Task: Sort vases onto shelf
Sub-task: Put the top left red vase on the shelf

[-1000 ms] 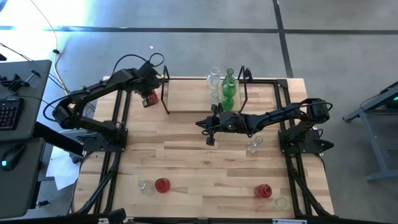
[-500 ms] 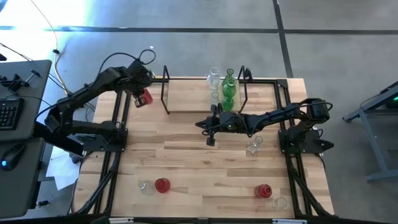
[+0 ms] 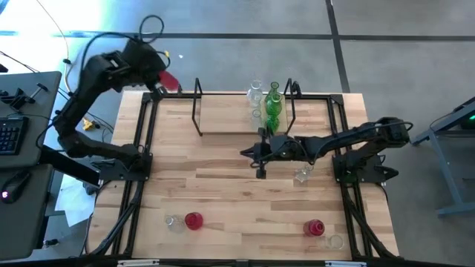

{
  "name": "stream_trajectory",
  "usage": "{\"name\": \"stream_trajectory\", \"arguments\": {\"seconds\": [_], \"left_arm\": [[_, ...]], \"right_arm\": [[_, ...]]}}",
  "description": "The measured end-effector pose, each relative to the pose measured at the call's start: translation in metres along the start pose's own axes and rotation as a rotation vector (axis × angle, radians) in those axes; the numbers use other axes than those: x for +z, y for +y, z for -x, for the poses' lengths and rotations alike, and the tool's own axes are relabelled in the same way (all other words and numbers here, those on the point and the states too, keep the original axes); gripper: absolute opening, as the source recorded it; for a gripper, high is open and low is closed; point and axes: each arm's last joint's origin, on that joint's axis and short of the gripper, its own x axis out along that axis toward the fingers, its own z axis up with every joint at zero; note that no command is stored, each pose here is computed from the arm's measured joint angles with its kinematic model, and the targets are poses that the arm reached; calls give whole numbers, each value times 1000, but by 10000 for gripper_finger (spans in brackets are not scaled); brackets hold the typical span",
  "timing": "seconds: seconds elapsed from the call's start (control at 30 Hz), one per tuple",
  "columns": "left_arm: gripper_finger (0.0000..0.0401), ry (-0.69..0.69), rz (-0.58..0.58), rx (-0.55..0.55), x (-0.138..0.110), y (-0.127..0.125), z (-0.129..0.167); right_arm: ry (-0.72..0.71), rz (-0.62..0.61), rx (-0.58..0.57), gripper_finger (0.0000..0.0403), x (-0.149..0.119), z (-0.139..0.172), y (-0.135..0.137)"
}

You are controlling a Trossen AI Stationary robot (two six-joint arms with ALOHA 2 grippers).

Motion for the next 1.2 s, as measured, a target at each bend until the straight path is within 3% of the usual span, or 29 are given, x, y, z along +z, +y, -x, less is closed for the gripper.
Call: {"name": "stream_trajectory", "arguments": {"seconds": [0.23,0.47,0.73,0.97,1.2], "left_arm": [[16,-147,-28,-23,32,-1,27],[16,-191,-142,-99,80,-29,15],[16,-116,-328,-174,130,-77,-37],[16,8,-446,-214,150,-110,-100],[16,1,-525,-217,169,-139,-148]], "right_arm": [[-97,7,-1,2,-12,15,-3],[-158,-29,-4,2,-13,39,-7],[-157,-14,0,2,-15,47,-1],[-133,-9,5,2,-17,47,0],[-126,3,6,2,-18,47,0]]}}
